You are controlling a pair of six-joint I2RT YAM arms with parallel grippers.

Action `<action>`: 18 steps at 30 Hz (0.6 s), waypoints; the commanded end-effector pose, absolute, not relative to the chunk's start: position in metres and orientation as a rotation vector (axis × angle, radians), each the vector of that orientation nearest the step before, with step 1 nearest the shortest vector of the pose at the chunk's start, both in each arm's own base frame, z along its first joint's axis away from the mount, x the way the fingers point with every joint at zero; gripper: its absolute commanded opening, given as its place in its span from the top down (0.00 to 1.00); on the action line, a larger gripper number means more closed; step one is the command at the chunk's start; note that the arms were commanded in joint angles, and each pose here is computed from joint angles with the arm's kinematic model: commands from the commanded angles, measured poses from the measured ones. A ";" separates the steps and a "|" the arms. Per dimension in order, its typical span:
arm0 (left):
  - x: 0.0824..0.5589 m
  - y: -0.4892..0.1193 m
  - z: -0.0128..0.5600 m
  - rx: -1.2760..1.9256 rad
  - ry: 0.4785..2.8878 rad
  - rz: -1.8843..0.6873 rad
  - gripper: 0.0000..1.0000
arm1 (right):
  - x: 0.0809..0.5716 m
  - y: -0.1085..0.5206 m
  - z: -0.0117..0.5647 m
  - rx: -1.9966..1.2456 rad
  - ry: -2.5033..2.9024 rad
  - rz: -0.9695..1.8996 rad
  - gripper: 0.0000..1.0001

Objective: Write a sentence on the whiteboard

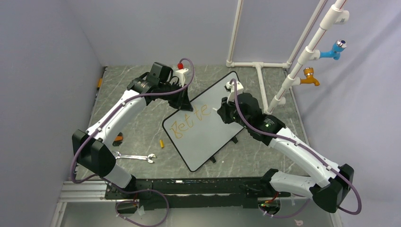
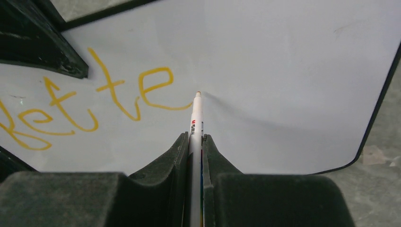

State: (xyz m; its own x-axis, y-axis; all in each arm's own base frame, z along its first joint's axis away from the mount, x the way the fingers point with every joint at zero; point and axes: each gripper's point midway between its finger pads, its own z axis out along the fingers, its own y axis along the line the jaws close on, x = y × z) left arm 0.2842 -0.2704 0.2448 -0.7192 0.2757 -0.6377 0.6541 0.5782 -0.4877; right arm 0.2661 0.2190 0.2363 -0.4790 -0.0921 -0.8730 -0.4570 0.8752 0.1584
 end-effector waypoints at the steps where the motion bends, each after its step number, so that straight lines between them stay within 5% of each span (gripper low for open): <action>1: 0.315 -0.246 0.247 0.766 2.215 -0.730 1.00 | 0.272 0.215 0.292 -0.395 1.892 0.463 1.00; 18: 0.315 -0.246 0.245 0.768 2.221 -0.730 1.00 | 0.285 0.237 0.306 -0.422 1.842 0.523 1.00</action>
State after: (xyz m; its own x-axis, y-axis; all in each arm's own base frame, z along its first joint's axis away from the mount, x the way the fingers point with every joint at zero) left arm 0.2837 -0.2702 0.2460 -0.7174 0.2749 -0.6401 0.6554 0.5779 -0.4863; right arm 0.2750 0.2276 0.2702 -0.3982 -0.0831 -0.9135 -0.4993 0.8551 0.1398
